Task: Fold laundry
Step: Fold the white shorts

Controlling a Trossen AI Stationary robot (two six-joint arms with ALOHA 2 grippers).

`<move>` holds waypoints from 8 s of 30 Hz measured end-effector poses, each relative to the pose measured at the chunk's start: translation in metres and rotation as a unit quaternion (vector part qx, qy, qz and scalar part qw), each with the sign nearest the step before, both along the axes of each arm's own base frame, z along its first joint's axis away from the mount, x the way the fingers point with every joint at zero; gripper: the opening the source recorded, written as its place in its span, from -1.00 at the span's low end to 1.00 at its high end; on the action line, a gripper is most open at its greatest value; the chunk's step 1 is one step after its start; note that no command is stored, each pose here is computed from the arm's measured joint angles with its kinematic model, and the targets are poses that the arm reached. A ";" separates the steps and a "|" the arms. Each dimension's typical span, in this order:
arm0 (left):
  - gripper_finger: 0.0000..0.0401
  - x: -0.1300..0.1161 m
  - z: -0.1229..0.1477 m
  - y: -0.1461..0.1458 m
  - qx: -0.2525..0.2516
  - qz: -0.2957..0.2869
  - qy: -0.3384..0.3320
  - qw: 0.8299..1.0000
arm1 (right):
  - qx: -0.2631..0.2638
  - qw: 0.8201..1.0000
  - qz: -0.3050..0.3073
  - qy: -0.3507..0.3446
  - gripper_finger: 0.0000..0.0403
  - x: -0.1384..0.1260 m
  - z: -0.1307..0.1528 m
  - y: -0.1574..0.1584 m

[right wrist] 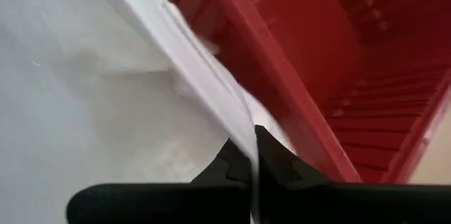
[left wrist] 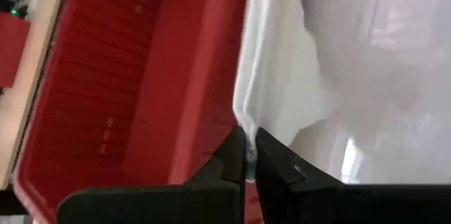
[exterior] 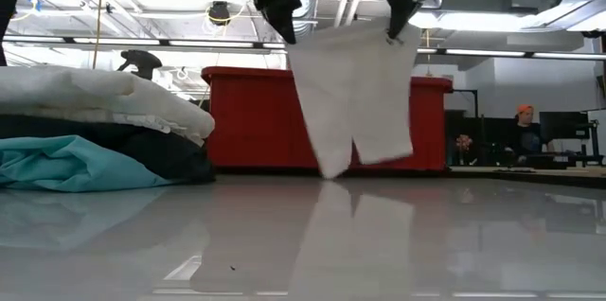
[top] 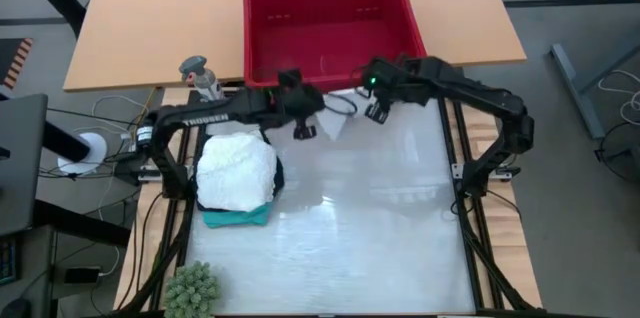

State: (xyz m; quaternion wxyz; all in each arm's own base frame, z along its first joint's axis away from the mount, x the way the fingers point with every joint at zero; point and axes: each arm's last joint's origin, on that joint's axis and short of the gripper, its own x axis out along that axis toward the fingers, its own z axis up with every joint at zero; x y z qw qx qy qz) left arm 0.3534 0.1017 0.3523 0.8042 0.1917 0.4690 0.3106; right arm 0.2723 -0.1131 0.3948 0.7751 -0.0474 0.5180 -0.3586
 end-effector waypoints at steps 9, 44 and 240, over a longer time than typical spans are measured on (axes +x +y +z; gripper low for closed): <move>-0.99 0.001 0.008 -0.026 -0.074 -0.022 -0.029 0.997 | 0.076 0.997 0.026 -0.013 -0.88 0.019 -0.012 0.037; -0.99 -0.035 -0.099 -0.256 -0.321 -0.118 0.043 0.939 | 0.201 0.963 0.145 0.105 -0.78 0.090 -0.177 0.305; -0.07 0.041 -0.225 -0.156 -0.523 0.101 -0.329 0.779 | 0.371 0.918 0.078 -0.115 -0.89 0.082 -0.091 0.101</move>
